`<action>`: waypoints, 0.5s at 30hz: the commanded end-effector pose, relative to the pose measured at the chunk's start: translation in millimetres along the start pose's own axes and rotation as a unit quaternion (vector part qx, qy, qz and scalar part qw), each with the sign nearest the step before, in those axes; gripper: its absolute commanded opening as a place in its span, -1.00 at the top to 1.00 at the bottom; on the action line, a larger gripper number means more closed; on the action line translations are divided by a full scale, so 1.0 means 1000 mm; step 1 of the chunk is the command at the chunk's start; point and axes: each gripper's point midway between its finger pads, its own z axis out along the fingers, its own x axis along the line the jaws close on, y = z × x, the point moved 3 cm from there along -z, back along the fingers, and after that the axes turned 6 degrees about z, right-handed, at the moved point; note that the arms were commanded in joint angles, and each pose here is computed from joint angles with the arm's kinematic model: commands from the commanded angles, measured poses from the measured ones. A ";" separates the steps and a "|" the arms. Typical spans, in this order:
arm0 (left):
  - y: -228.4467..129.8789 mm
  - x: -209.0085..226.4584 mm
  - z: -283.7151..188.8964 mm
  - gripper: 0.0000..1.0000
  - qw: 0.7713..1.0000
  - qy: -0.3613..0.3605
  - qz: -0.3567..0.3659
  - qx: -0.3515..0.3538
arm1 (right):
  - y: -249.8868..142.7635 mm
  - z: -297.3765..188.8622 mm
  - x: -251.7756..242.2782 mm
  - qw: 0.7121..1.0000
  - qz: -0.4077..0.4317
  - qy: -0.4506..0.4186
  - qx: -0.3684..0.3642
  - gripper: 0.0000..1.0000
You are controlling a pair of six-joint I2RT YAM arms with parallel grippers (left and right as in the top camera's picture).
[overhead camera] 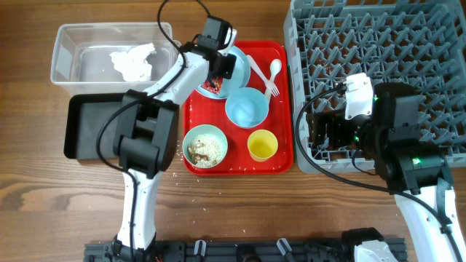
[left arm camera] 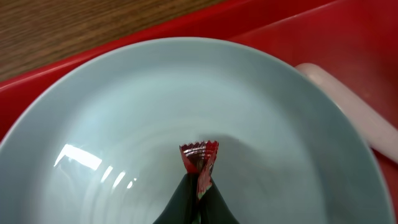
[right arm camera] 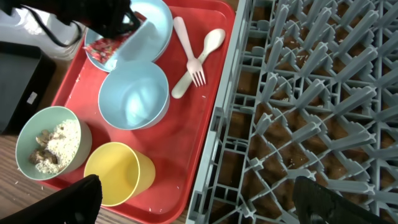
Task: Sort waste into correct bins and load items into the dishwasher rack
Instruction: 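Grasp the red snack wrapper with the left gripper, drop it in the clear bin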
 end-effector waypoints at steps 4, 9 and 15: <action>0.069 0.064 -0.168 0.92 0.980 0.092 -0.110 -0.139 | 0.006 -0.004 0.004 1.000 0.003 0.009 -0.005 -0.99; 0.024 0.134 -0.187 0.92 0.967 0.138 -0.198 -0.079 | 0.007 -0.004 0.004 1.000 0.008 0.010 -0.008 -1.00; -0.029 0.202 -0.143 0.71 0.944 0.144 -0.298 -0.014 | 0.010 -0.004 0.005 1.000 0.013 0.011 -0.014 -0.99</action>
